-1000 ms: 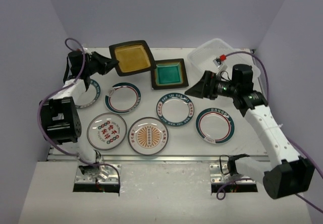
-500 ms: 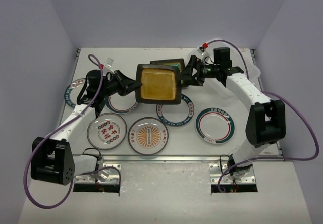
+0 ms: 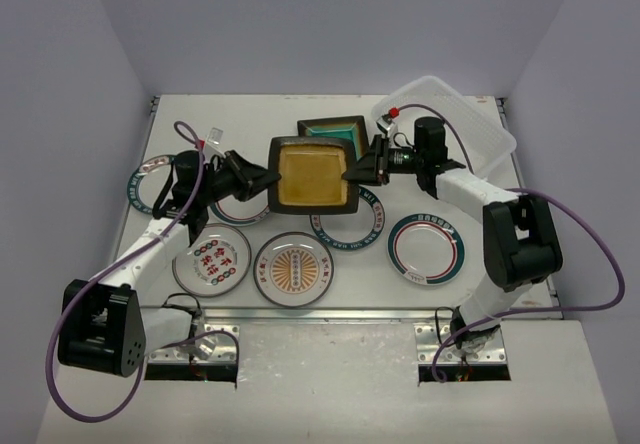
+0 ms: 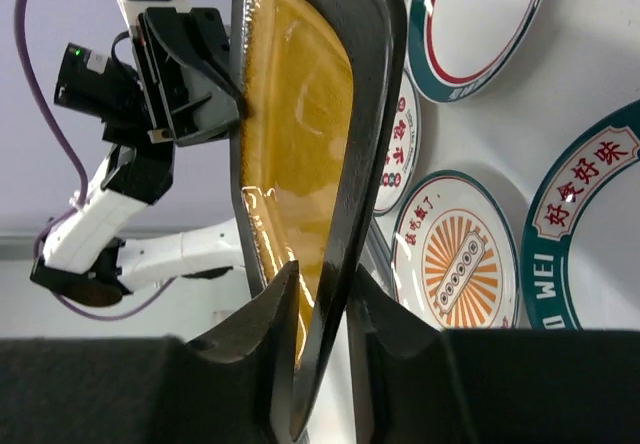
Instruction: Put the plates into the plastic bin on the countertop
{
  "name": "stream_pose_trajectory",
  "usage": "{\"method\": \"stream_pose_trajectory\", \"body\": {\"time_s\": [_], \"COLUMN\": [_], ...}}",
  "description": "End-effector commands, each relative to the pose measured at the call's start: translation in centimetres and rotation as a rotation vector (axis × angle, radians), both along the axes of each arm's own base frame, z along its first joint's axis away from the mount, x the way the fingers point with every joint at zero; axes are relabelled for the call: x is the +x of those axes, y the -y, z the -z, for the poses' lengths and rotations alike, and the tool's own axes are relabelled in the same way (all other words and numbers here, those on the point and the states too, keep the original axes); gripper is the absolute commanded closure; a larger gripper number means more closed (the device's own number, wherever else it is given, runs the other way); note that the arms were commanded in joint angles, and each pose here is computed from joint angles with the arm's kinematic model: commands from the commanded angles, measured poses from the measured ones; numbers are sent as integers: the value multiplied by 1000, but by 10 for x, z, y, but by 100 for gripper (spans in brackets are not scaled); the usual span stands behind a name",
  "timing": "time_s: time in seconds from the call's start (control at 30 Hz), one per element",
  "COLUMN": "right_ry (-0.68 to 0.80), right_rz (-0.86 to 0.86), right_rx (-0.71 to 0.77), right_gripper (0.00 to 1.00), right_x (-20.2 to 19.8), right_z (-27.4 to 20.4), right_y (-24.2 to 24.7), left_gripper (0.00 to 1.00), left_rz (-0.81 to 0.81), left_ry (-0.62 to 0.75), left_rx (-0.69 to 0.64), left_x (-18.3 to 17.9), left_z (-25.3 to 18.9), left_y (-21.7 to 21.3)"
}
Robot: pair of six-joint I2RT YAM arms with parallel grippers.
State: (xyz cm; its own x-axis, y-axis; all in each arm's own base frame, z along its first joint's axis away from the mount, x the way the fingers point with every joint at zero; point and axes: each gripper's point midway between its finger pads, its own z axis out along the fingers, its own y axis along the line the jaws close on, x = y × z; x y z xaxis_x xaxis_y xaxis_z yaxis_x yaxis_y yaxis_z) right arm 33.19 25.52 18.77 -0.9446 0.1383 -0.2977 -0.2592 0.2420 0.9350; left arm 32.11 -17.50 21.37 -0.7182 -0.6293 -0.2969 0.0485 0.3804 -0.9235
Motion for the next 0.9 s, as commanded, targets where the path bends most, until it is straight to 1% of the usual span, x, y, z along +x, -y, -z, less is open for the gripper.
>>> {"method": "stream_pose_trajectory", "body": {"time_s": [0.0,0.07,0.2,0.23,0.27,0.3,0.33,0.43,0.5,0.57,0.63,0.67,0.73,0.77,0.8,0.87], "right_ry": [139,131,123,126,129,130,129,123,120,112,101,95,61,78,46,34], "right_rz": [-62,-62,-53,-48,-38,-32,-16,36,89,153,234,270,391,405,486,620], "right_rx": [127,132,134,135,137,137,141,146,147,131,86,67,20,13,-21,-63], "right_gripper": [84,99,100,100,100,100,100,100,100,100,100,100,100,100,100,100], "right_x": [-6,-7,-6,-6,-6,-5,-4,1,6,14,23,26,40,42,51,69], "right_z": [-48,-47,-47,-49,-53,-53,-58,-66,-70,-70,-66,-64,-59,-61,-55,-50], "right_y": [-4,-5,-4,-4,-2,-2,0,7,15,25,40,49,84,86,109,147], "left_gripper": [100,100,100,90,60,57,39,0,0,0,0,0,0,0,0,0], "left_rz": [67,75,96,94,87,72,36,-15,-77,-145,-333,-391,-507,-512,-518,-409], "left_ry": [253,261,295,303,304,304,301,324,317,303,253,242,217,237,258,331], "left_rx": [-110,-117,-90,-69,-27,-19,26,109,175,289,443,493,608,625,657,632], "left_x": [-5,-7,-7,-6,-4,-1,4,13,23,29,39,37,24,21,12,-2], "left_z": [-71,-74,-77,-76,-72,-72,-71,-77,-84,-83,-83,-86,-93,-98,-104,-111], "left_y": [15,16,18,17,15,14,9,-1,-11,-28,-68,-82,-114,-117,-122,-104]}}
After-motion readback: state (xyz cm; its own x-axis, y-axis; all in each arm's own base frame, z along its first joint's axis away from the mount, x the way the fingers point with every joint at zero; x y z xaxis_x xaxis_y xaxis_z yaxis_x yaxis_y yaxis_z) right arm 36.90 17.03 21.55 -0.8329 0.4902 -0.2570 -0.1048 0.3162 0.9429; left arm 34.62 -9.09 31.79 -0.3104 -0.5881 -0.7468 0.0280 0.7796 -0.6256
